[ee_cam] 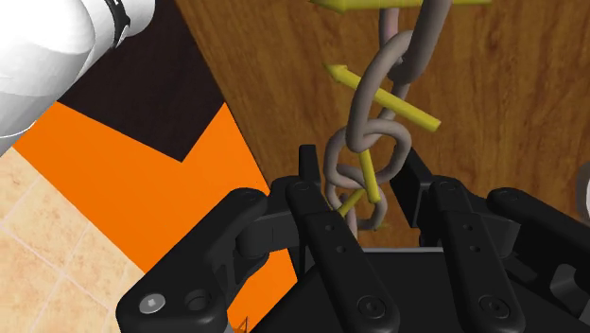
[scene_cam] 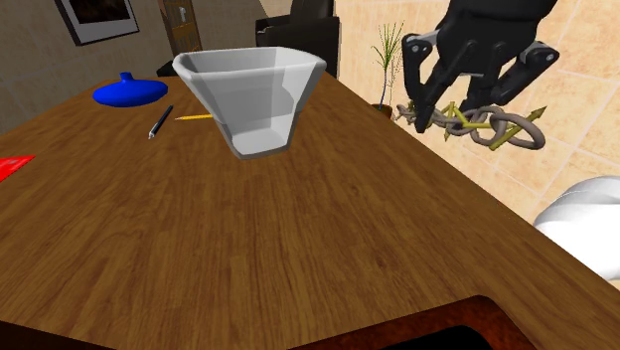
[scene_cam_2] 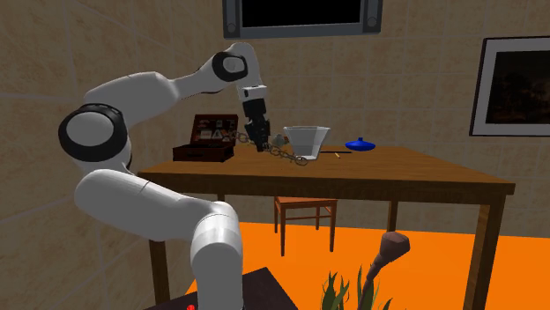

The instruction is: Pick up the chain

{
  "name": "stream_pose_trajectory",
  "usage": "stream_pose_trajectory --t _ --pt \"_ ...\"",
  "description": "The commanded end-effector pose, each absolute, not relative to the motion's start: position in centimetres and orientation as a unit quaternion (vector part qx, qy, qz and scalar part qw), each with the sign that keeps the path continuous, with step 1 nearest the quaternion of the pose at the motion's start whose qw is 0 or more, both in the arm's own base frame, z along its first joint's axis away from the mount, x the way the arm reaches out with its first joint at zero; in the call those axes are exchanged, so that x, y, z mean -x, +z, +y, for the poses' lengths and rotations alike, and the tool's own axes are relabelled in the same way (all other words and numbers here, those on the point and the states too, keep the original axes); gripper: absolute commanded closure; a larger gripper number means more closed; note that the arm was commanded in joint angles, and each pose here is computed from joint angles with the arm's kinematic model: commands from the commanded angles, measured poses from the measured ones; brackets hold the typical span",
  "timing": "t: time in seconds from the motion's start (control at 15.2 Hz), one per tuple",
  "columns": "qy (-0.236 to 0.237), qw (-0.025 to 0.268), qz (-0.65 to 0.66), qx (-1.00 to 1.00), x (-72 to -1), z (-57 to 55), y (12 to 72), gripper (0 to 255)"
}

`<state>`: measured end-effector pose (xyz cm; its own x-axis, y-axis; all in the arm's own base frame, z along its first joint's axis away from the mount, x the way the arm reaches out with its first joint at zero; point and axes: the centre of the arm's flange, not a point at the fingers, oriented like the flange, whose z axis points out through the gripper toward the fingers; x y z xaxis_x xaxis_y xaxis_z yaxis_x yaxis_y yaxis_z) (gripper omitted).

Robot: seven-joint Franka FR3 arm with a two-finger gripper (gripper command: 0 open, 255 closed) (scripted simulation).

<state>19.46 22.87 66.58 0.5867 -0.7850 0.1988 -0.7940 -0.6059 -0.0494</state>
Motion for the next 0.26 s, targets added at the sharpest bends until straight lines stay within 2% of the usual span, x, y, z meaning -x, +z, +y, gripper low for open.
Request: stream_pose_trajectory --t 0.0,0.2 --pt "0.101 0.022 -0.443 -0.890 -19.50 22.87 67.69 255" --pt "0.101 0.022 -0.443 -0.890 -19.50 22.87 68.30 255"
